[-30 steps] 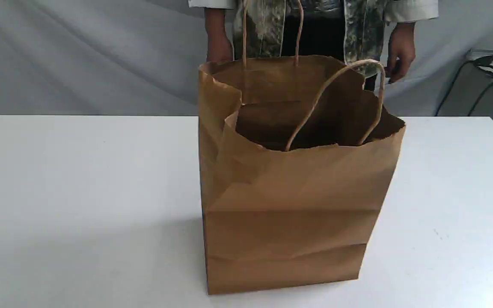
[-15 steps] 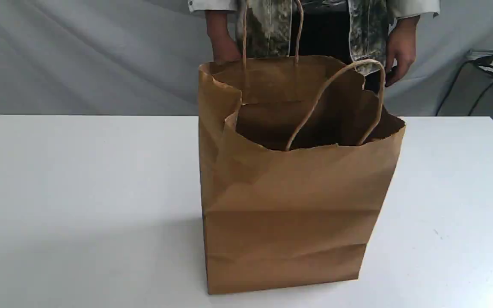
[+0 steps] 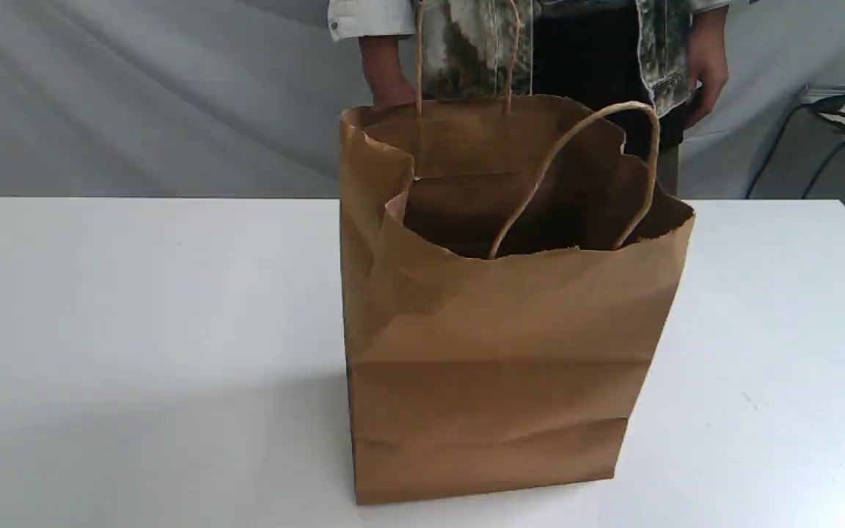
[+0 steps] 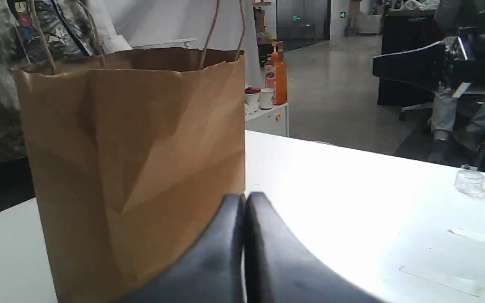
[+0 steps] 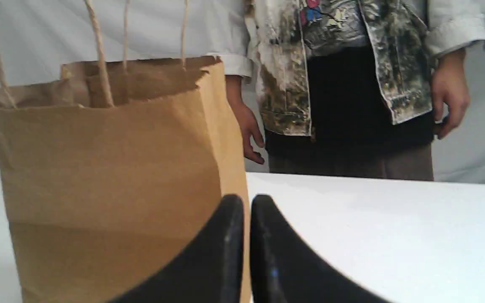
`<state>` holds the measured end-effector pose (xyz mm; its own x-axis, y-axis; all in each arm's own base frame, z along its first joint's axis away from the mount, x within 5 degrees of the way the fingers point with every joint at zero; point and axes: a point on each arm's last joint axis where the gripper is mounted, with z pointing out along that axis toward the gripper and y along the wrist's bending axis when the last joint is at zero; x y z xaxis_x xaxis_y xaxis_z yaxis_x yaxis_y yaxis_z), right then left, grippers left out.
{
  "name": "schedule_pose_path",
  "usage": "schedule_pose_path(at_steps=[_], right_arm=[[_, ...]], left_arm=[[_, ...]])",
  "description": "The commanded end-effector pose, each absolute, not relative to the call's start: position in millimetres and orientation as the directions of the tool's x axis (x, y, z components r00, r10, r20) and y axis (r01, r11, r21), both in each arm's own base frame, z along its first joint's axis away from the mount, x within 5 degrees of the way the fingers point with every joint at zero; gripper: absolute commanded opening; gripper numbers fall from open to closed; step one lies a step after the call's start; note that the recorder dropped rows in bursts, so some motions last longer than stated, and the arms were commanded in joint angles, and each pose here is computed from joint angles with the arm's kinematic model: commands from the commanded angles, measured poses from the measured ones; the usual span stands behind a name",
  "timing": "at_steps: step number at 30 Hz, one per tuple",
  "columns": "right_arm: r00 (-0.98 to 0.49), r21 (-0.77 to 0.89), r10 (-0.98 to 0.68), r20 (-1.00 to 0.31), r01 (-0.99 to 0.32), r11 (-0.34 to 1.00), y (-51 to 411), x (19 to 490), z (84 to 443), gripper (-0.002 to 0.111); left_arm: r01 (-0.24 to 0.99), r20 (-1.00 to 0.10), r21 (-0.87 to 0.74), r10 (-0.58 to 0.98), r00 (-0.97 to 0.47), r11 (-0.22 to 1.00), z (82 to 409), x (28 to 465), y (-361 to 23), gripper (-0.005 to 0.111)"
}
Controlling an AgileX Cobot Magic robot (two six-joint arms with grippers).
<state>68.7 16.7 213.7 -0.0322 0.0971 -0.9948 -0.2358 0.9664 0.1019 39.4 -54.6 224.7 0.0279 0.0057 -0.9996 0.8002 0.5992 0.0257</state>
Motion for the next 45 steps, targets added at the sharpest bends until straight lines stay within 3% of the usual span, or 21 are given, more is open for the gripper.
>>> schedule_pose_path(at_steps=[1,21,30,36,45], right_arm=[[-0.015,0.107,0.107,-0.994,-0.195,0.975,13,65,209,0.003],[-0.06,-0.04,-0.042,-0.997,-0.027,0.999,2,56,200,0.003],[-0.127,-0.224,-0.224,-0.966,-0.018,0.974,-2,56,194,0.003],[-0.226,-0.1,-0.098,-0.969,-0.004,0.995,-2,54,185,0.003],[-0.219,0.013,0.017,-0.976,0.02,1.0,-2,54,185,0.003]], left_arm=[[0.804,-1.0,0.017,0.001,0.021,0.594,223,39,-55,0.0],[0.804,-1.0,0.017,0.001,0.021,0.594,223,39,-55,0.0],[0.804,-1.0,0.017,0.001,0.021,0.594,223,39,-55,0.0],[0.804,-1.0,0.017,0.001,0.021,0.594,223,39,-55,0.0],[0.804,-1.0,0.015,0.0,0.019,0.594,223,39,-55,0.0]])
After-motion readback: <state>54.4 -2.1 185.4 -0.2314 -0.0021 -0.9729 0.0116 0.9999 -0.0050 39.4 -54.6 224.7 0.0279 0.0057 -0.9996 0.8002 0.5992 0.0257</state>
